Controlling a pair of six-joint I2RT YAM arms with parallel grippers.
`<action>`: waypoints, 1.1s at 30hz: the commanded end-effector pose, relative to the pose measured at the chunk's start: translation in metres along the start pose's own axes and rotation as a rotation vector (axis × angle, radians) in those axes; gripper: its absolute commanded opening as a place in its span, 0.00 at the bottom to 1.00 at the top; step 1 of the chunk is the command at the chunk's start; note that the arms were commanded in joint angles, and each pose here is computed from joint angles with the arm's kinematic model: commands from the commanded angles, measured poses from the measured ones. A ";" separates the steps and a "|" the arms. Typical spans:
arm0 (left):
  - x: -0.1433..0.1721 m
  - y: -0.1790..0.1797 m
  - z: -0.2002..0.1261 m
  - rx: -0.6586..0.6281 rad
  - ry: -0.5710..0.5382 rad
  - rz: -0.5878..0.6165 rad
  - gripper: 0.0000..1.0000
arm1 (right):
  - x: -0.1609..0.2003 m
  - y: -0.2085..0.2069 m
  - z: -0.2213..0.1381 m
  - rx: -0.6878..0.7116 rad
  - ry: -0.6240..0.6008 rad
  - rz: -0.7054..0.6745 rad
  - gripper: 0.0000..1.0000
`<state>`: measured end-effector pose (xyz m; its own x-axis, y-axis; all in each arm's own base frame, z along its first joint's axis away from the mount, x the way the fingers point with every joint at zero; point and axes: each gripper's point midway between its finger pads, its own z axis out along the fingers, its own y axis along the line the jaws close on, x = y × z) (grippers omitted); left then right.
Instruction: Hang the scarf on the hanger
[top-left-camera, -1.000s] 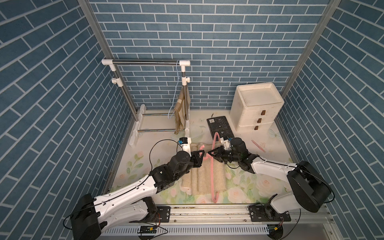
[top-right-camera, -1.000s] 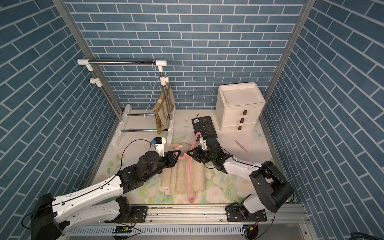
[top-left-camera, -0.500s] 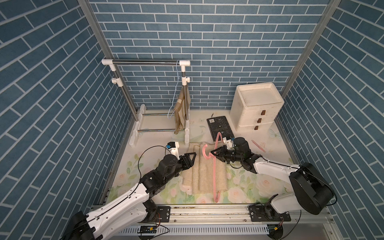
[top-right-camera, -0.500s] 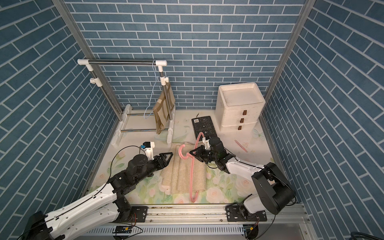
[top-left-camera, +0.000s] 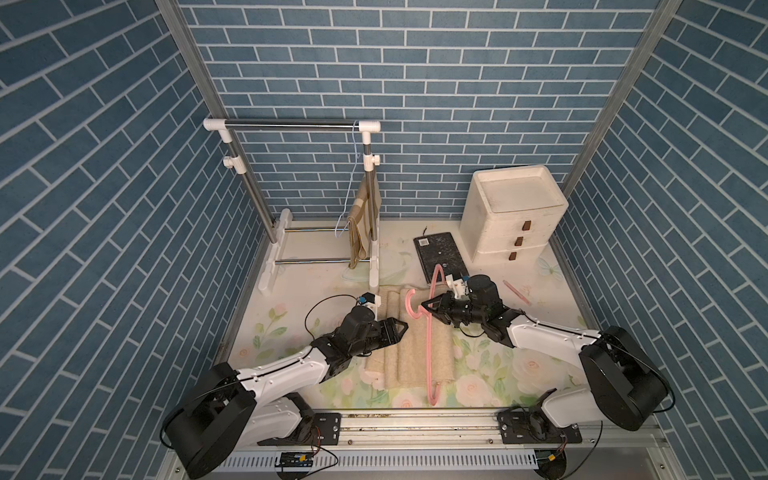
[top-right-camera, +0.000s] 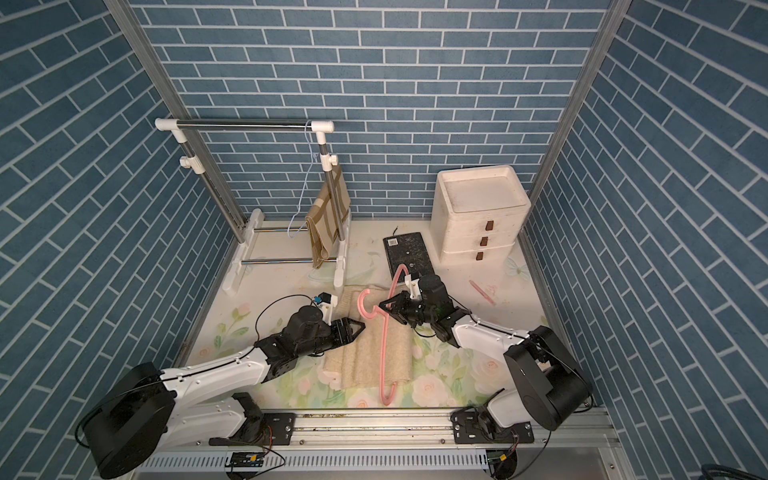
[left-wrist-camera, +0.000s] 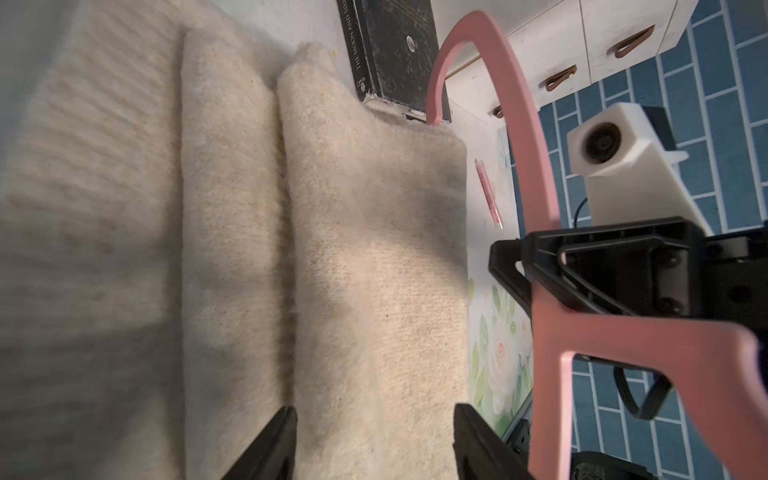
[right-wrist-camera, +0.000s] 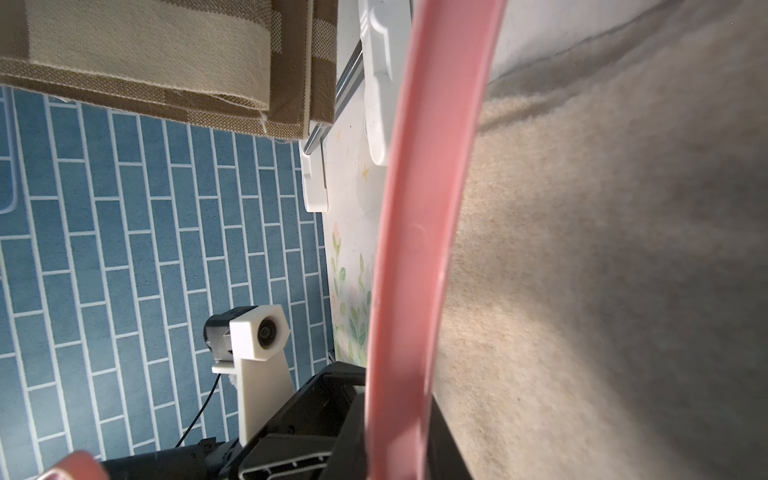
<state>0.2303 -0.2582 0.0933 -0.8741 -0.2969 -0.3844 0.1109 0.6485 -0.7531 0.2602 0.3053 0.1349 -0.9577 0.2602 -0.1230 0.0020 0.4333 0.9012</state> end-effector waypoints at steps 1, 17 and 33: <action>-0.004 -0.009 0.006 0.026 0.009 0.036 0.64 | -0.002 0.013 -0.007 -0.045 -0.015 -0.060 0.00; 0.017 0.011 0.026 -0.012 0.119 0.019 0.53 | -0.002 0.013 -0.004 -0.048 -0.010 -0.060 0.00; 0.005 -0.007 0.021 0.020 0.093 0.055 0.03 | -0.001 0.026 -0.003 -0.091 0.016 -0.078 0.00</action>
<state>0.2243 -0.2769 0.0645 -0.9290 -0.1827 -0.3217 0.1286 0.6558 -0.7439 0.2574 0.3082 0.1416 -0.9624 0.2402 -0.1270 -0.0177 0.4109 0.9115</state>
